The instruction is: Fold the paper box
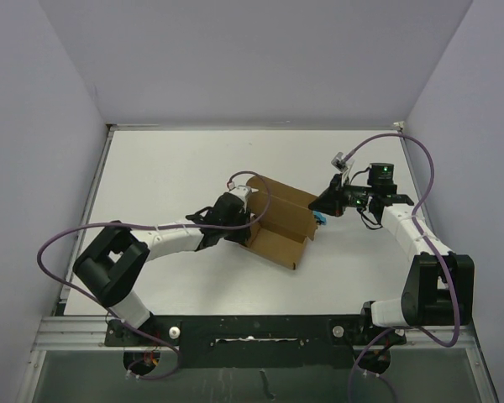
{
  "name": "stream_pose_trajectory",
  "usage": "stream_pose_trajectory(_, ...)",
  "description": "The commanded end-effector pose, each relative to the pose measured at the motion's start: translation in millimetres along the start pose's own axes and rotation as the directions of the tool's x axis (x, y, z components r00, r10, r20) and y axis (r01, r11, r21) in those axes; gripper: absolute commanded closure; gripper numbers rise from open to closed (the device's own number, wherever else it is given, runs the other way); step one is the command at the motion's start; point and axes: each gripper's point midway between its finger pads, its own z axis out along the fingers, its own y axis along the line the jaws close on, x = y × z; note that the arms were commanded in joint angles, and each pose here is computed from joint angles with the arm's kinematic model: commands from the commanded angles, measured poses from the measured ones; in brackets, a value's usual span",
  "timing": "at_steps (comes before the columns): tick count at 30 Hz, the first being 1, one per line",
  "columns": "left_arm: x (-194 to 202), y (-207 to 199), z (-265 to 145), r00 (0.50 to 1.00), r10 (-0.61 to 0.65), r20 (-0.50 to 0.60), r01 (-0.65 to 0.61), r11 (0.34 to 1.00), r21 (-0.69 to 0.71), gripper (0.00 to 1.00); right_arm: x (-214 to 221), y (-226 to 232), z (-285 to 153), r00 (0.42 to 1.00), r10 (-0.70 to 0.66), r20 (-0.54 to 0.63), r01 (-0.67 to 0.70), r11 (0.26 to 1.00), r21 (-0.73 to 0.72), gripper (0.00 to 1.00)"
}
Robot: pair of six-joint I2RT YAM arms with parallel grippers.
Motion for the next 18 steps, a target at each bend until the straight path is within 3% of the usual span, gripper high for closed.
stream_pose_trajectory(1, -12.9, 4.7, 3.8, 0.997, 0.068, 0.024, -0.065, 0.993, -0.096, 0.73, -9.0, 5.6, 1.5, 0.999, -0.038, 0.018, 0.038, 0.999, -0.030, 1.00)
stream_pose_trajectory(8, -7.8, 5.7, 7.3, 0.989, 0.145, -0.004, -0.144, 0.976, -0.162, 0.81, -8.8, 6.6, 1.9, 0.999, -0.038, 0.017, 0.038, 0.999, -0.034, 1.00)
stream_pose_trajectory(9, -7.2, 6.8, 7.7, 0.987, 0.159, -0.011, -0.158, 0.972, -0.174, 0.84, -9.0, 6.4, 1.8, 0.999, -0.038, 0.018, 0.039, 0.999, -0.033, 1.00)
stream_pose_trajectory(11, -6.5, 10.6, 7.2, 0.983, 0.184, -0.026, -0.185, 0.960, -0.208, 1.00, -8.8, 6.6, 1.8, 0.999, -0.037, 0.018, 0.038, 0.999, -0.034, 1.00)
stream_pose_trajectory(18, -6.8, 22.9, -0.1, 0.962, 0.266, -0.062, -0.271, 0.903, -0.332, 1.00, -8.6, 6.7, 2.2, 0.999, -0.039, 0.017, 0.040, 0.999, -0.035, 1.00)
